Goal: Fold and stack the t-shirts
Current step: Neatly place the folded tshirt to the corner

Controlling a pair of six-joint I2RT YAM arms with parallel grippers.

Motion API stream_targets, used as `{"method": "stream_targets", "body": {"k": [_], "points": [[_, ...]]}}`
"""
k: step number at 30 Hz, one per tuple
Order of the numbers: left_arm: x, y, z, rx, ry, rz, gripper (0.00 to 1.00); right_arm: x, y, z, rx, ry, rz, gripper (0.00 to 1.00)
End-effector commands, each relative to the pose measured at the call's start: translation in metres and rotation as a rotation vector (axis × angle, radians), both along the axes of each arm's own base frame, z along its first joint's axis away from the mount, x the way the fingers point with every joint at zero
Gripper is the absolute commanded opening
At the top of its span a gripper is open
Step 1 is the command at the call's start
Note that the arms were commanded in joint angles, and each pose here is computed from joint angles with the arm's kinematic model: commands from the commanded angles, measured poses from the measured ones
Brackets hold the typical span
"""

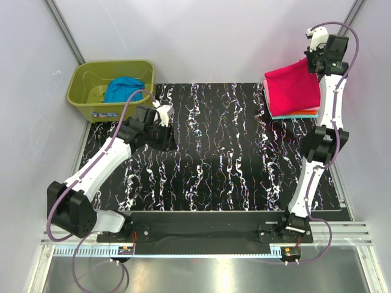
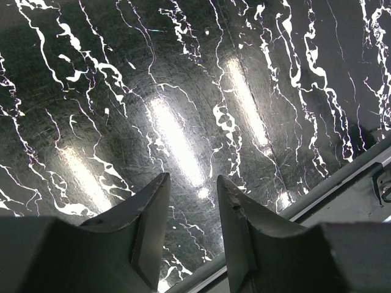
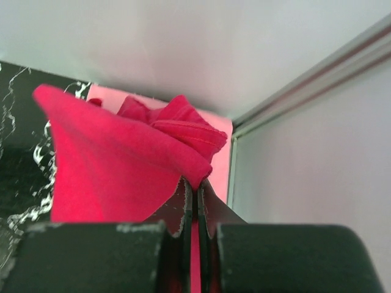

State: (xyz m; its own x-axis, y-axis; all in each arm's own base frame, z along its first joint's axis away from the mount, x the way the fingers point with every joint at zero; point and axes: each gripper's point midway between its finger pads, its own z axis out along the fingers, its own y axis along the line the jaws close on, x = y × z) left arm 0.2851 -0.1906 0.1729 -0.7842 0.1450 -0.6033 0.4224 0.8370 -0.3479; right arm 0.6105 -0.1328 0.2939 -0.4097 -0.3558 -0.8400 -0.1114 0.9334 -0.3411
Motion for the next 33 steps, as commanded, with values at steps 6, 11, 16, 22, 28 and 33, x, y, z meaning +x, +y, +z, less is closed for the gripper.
{"method": "stream_targets", "body": {"k": [6, 11, 16, 22, 28, 33], "points": [[0.011, 0.004, -0.004, 0.029, -0.021, 0.022, 0.42, 0.058, -0.014, 0.0, -0.008, -0.189, 0.074, 0.0], [0.014, 0.008, -0.01, 0.058, -0.016, 0.039, 0.42, 0.085, -0.037, -0.02, -0.019, -0.269, 0.015, 0.0], [0.016, 0.009, -0.017, 0.073, 0.001, 0.044, 0.42, 0.095, -0.058, -0.042, 0.035, -0.301, -0.034, 0.0], [0.017, 0.008, -0.02, 0.079, 0.01, 0.045, 0.42, 0.096, -0.085, -0.057, 0.074, -0.316, -0.113, 0.0], [0.018, 0.009, -0.022, 0.083, 0.016, 0.05, 0.42, 0.097, -0.092, -0.062, 0.107, -0.33, -0.121, 0.0], [0.019, 0.01, -0.023, 0.089, 0.017, 0.053, 0.42, 0.104, -0.088, -0.061, 0.162, -0.374, -0.108, 0.2]]}}
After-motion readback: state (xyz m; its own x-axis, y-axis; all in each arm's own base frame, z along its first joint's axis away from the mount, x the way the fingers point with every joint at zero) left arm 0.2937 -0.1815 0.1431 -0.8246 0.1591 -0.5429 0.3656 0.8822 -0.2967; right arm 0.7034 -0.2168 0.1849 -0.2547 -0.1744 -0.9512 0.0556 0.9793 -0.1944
